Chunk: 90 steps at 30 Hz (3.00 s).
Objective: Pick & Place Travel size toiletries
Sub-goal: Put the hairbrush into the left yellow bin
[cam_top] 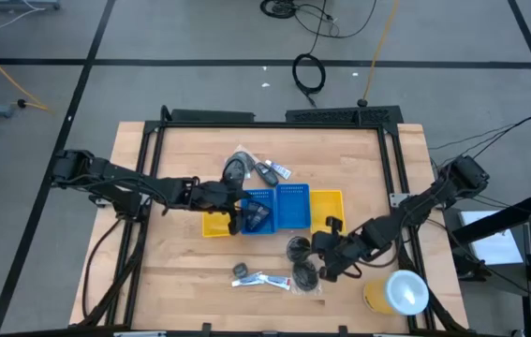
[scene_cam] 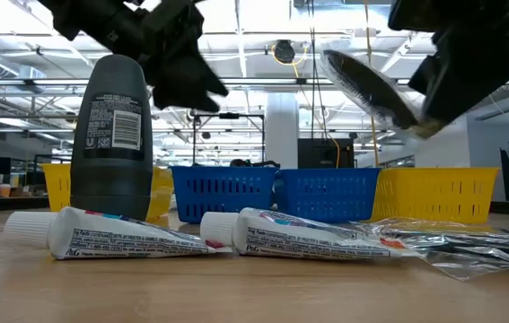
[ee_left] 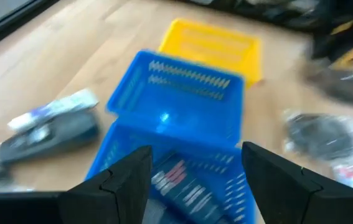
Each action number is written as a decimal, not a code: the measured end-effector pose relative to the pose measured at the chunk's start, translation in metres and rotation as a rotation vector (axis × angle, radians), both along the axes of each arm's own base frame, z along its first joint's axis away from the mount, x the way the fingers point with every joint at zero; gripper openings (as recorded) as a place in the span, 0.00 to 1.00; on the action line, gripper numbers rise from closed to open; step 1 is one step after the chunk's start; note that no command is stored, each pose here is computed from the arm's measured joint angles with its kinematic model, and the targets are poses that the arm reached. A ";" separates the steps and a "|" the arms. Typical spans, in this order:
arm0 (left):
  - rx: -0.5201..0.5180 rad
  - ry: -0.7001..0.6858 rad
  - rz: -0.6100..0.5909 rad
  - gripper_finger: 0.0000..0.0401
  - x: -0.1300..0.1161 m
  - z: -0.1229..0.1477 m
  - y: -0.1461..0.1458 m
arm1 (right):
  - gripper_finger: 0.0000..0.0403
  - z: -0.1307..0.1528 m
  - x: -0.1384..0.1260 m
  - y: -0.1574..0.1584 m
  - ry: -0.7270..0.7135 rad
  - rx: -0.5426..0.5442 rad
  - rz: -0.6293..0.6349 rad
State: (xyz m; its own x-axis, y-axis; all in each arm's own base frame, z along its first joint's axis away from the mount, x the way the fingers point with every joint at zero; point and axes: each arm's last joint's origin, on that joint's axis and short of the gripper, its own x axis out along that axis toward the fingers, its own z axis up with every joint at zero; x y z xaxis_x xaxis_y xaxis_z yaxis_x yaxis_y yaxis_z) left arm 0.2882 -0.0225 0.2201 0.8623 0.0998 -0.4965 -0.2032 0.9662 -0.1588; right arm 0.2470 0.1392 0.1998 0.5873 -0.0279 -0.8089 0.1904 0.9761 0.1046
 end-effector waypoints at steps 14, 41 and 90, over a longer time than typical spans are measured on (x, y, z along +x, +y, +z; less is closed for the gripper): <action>-0.141 -0.247 -0.056 0.61 0.010 0.022 -0.001 | 0.00 0.034 0.031 -0.042 -0.099 -0.315 -0.096; -0.313 -0.373 0.085 0.61 0.020 0.023 0.023 | 0.00 0.043 0.047 -0.079 -0.119 -0.470 -0.144; -0.290 -0.263 0.081 0.03 0.027 0.005 0.023 | 0.35 0.044 0.050 -0.081 -0.122 -0.468 -0.107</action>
State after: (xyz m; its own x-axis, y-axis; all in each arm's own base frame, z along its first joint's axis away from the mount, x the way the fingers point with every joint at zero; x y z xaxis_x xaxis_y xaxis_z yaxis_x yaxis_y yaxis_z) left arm 0.3157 0.0006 0.2248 0.9589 0.0610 -0.2773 -0.1931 0.8560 -0.4795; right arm 0.2967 0.0583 0.2440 0.6510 -0.4367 -0.6209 0.3054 0.8995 -0.3125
